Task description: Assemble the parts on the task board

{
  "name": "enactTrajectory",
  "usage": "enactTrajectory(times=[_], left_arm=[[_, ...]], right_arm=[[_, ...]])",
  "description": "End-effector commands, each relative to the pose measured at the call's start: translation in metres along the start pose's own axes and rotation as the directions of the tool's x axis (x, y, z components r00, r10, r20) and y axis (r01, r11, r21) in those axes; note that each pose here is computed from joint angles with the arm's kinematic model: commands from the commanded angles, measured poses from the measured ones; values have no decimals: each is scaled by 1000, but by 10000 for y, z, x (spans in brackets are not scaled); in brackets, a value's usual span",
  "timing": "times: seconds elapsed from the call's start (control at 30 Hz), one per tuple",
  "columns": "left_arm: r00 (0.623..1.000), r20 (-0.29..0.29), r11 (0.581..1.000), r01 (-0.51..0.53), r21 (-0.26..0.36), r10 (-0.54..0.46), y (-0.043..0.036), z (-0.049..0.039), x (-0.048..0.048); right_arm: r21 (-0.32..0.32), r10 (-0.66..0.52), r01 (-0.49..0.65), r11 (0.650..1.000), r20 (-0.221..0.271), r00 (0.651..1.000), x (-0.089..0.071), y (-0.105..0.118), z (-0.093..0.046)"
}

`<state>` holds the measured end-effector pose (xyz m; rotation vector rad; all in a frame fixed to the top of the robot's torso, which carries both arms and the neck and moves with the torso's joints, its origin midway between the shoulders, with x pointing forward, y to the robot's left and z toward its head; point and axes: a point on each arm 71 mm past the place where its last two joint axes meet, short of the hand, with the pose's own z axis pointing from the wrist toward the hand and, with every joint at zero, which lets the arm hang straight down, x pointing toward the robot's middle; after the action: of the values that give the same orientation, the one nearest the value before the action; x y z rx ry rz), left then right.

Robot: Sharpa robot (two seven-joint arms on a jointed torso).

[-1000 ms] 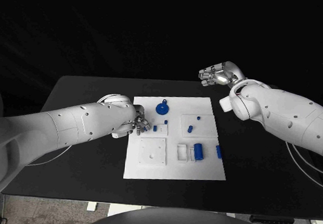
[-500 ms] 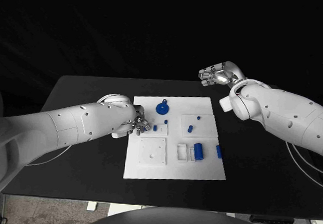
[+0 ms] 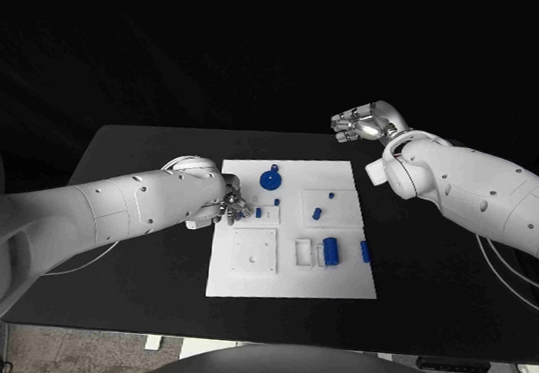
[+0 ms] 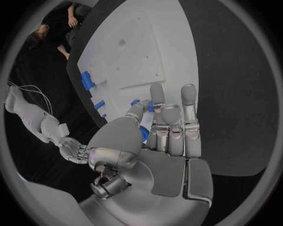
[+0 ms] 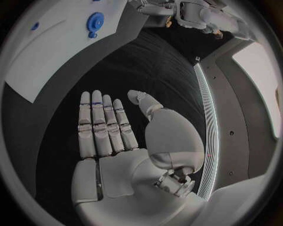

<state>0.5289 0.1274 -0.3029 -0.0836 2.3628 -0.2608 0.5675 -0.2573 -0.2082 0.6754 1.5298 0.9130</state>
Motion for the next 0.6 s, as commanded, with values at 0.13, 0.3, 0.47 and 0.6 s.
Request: enactTrajectory(times=[0.13,0.3,0.47,0.6], left_arm=[[1000,-30,1000,-10,-4,10,13,3,31],[999,-38,1000,-15,-3,15,10,3,37],[999,-45,1000,-27,-1,27,7,3,42],[998,-47,999,-34,0,34,12,2,43]], right_arm=[[-8,1,-1,1000,-15,1000,15,6,-1],[-7,0,0,1000,-15,1000,15,6,0],[-8,0,0,1000,-16,1000,16,6,2],[-8,0,0,1000,-16,1000,17,7,2]])
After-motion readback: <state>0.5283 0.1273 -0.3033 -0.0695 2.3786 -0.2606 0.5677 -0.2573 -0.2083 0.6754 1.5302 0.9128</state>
